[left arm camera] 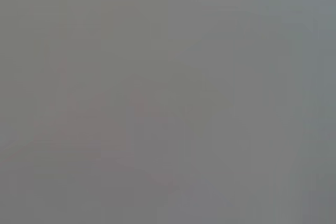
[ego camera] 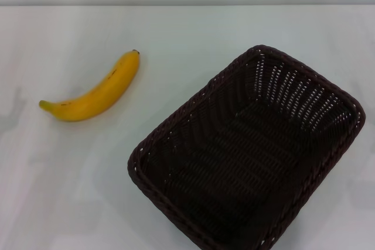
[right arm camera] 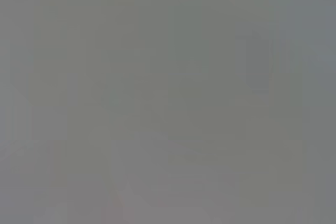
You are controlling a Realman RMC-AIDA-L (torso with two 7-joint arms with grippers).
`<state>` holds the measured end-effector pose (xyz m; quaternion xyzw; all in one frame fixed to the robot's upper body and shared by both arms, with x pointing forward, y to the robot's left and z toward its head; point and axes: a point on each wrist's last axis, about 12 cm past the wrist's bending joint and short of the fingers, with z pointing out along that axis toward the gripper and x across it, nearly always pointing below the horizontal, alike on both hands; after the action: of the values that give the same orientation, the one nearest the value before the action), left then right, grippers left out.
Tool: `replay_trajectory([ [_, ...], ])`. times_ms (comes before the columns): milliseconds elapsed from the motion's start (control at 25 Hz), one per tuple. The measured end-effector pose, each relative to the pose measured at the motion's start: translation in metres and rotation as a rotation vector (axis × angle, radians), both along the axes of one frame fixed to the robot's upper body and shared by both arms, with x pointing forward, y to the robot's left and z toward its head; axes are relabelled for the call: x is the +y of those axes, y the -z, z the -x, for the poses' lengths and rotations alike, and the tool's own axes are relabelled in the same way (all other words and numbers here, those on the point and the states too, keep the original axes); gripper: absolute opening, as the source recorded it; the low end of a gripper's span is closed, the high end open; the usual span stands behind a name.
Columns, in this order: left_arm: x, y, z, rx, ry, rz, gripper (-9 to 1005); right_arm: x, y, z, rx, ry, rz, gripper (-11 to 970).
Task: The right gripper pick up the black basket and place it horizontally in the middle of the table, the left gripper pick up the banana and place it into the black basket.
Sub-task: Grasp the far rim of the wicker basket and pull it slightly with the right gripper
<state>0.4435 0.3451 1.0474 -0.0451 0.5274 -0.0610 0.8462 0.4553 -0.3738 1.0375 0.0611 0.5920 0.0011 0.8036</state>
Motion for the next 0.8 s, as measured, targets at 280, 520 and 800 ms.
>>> replay_trajectory([
  [280, -0.0003, -0.001, 0.0034, -0.016, 0.002, -0.001, 889, -0.0003, 0.0, 0.0001, 0.0, 0.002, -0.001, 854],
  [520, -0.0008, -0.0013, 0.0049, -0.023, 0.003, 0.0, 888, -0.0009, 0.0002, 0.0016, -0.001, 0.005, 0.002, 850],
  [800, -0.002, -0.0037, 0.0057, -0.046, 0.013, -0.003, 886, -0.0049, -0.0024, 0.0014, 0.017, -0.076, 0.064, 845],
])
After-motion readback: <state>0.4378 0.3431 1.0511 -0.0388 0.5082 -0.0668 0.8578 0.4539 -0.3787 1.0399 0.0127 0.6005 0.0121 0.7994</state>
